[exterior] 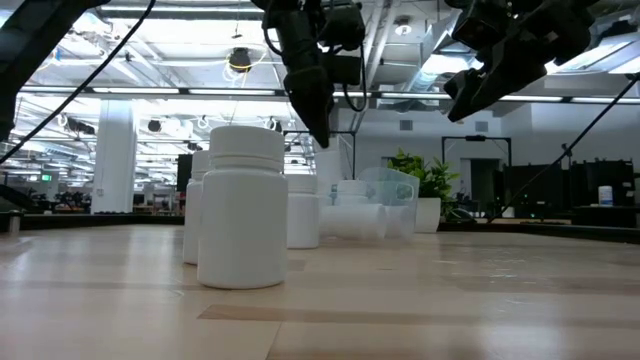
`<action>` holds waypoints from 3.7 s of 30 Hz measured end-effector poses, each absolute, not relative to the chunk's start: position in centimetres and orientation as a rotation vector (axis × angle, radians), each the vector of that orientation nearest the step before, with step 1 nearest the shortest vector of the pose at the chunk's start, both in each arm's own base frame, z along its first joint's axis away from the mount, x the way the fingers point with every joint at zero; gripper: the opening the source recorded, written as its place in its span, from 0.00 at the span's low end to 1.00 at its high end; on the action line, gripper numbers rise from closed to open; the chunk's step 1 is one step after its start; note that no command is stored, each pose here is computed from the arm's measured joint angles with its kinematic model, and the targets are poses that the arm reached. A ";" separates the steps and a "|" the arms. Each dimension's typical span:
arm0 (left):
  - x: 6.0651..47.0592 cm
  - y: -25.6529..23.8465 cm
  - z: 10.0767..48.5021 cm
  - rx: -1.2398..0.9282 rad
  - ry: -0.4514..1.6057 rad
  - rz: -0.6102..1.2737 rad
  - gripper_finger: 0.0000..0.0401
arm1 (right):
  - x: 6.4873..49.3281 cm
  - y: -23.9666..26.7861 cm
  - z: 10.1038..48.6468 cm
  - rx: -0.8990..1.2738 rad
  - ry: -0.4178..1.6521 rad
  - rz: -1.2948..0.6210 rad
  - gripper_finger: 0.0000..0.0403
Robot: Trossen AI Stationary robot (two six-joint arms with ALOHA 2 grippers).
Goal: Pick and place pill bottles into a basket
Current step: Put the pill bottle into the bin, then put the middle white pill bottle into the bin
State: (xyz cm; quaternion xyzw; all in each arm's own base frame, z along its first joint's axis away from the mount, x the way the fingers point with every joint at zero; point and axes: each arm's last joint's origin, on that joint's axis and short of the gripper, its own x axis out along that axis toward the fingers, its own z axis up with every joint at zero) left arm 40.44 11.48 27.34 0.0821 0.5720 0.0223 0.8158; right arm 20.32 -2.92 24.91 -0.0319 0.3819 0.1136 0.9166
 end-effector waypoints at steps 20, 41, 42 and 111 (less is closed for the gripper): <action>41.3 11.2 24.9 0.170 1.300 0.025 0.40 | 20.3 -2.9 24.9 -0.064 0.793 0.237 0.54; 41.4 11.1 24.9 0.159 1.283 -0.009 0.49 | 20.3 -2.9 24.9 -0.064 0.793 0.237 0.54; 41.4 11.1 24.9 0.162 1.285 -0.012 0.49 | 20.3 -2.9 24.9 -0.064 0.793 0.237 0.54; 25.1 -3.4 30.5 -0.139 0.846 -0.227 0.49 | 21.4 2.1 25.7 0.338 0.696 -0.115 0.54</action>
